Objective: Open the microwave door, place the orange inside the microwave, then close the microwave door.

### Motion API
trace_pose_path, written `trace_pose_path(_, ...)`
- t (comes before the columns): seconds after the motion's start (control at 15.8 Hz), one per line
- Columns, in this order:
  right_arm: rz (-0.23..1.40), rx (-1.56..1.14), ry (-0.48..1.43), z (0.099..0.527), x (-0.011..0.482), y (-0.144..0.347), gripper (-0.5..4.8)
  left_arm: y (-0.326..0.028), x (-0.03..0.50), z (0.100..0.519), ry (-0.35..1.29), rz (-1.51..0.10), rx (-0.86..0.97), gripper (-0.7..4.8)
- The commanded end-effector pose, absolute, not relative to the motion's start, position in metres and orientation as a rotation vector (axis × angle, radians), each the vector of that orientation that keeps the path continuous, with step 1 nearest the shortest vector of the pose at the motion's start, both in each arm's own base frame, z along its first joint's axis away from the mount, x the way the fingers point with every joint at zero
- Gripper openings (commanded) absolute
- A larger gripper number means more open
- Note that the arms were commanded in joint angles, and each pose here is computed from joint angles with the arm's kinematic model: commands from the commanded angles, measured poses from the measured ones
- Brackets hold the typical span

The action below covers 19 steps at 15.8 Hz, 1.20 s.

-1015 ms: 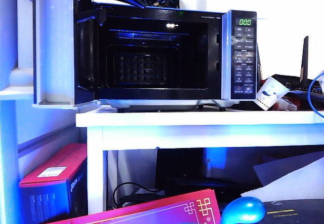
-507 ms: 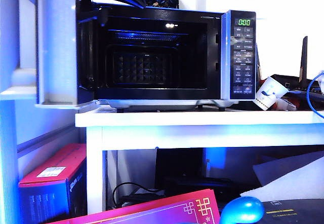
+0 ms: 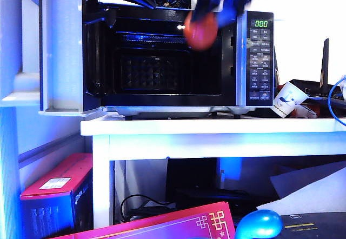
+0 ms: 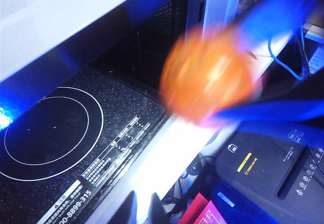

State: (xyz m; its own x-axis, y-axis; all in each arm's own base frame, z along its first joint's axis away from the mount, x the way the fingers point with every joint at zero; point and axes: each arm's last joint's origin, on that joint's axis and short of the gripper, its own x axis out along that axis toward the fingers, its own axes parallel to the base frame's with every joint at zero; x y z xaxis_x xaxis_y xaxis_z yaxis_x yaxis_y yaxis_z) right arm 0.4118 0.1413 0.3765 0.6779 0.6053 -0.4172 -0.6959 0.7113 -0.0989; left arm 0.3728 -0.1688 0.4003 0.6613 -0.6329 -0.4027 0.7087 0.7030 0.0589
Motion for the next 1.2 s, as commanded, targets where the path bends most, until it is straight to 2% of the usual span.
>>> trace_pose_path(0.06,0.711,-0.178,0.183,0.343,0.426,0.147,2.74,-0.167,0.375,0.398,0.378,-0.747,0.214,0.47)
trace_pose_path(0.25,0.685,-0.127,0.062,0.313,0.443,0.153,2.74,-0.166,0.375,0.398,0.378,-0.747,0.215,0.47)
trace_pose_path(0.57,0.718,-0.114,0.111,0.276,0.459,0.16,2.74,-0.167,0.375,0.399,0.374,-0.747,0.215,0.47)
trace_pose_path(0.89,0.709,-0.124,-0.13,0.258,0.476,0.167,2.74,-0.167,0.375,0.399,0.375,-0.747,0.215,0.47)
trace_pose_path(1.01,0.722,-0.124,-0.16,0.249,0.477,0.176,2.74,-0.167,0.375,0.399,0.375,-0.746,0.215,0.47)
trace_pose_path(1.08,0.714,-0.124,-0.162,0.245,0.476,0.181,2.74,-0.167,0.375,0.399,0.375,-0.746,0.215,0.47)
trace_pose_path(1.2,0.589,-0.12,-0.149,0.239,0.478,0.187,2.74,-0.167,0.375,0.398,0.375,-0.746,0.215,0.47)
